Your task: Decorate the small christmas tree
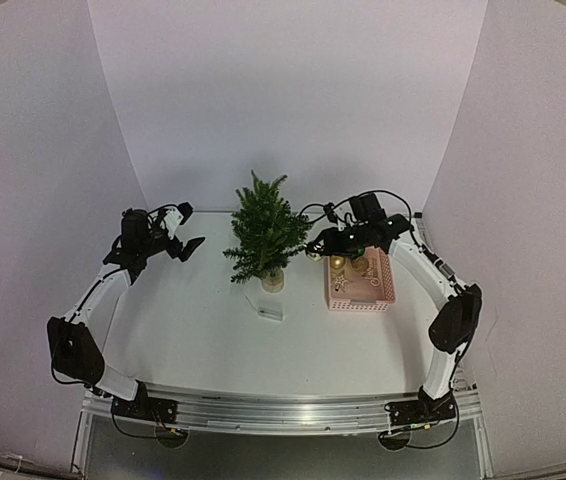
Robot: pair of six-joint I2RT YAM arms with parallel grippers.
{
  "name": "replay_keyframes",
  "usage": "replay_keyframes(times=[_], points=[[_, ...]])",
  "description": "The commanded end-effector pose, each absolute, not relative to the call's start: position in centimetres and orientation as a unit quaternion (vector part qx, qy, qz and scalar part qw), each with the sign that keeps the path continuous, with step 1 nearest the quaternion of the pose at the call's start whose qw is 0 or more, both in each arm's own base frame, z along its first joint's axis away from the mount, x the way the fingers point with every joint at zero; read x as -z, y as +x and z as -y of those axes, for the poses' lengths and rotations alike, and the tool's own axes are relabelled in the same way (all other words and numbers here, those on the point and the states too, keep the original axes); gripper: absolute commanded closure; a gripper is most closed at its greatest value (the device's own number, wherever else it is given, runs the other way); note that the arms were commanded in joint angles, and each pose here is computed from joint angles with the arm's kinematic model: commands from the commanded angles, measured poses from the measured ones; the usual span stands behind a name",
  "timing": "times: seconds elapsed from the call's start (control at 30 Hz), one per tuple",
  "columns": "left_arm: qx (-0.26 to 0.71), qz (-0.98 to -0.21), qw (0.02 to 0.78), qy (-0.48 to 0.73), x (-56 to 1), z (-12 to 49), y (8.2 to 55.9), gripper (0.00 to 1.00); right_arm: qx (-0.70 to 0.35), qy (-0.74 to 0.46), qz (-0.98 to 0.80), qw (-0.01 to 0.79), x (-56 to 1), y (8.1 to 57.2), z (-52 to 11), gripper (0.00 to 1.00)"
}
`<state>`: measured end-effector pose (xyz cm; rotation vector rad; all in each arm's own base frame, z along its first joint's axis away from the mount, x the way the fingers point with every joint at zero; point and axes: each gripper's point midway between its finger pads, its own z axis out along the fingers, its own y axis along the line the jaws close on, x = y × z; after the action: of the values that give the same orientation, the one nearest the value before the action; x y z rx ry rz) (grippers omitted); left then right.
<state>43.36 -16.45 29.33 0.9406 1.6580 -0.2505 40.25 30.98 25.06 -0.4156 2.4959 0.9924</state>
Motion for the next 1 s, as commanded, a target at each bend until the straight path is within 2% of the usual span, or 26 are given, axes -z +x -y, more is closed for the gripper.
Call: replay_keyframes(times=[0.0, 0.33, 0.97], points=[[0.103, -0.682, 0.6, 0.406, -31.5, 16.6, 43.2, 0.01, -0.356, -0.16, -0.891, 0.233, -27.3, 39.1, -30.4, 1.0], [0.106, -0.68, 0.6, 0.407, -31.5, 16.7, 43.2, 0.0, -0.343, -0.157, -0.895, 0.239, -27.5, 38.9, -29.8, 1.0], [0.106, -0.679, 0.602, 0.406, -31.4, 16.7, 43.3, 0.01, -0.382, -0.17, -0.888, 0.191, -26.2, 37.8, -32.4, 1.0]])
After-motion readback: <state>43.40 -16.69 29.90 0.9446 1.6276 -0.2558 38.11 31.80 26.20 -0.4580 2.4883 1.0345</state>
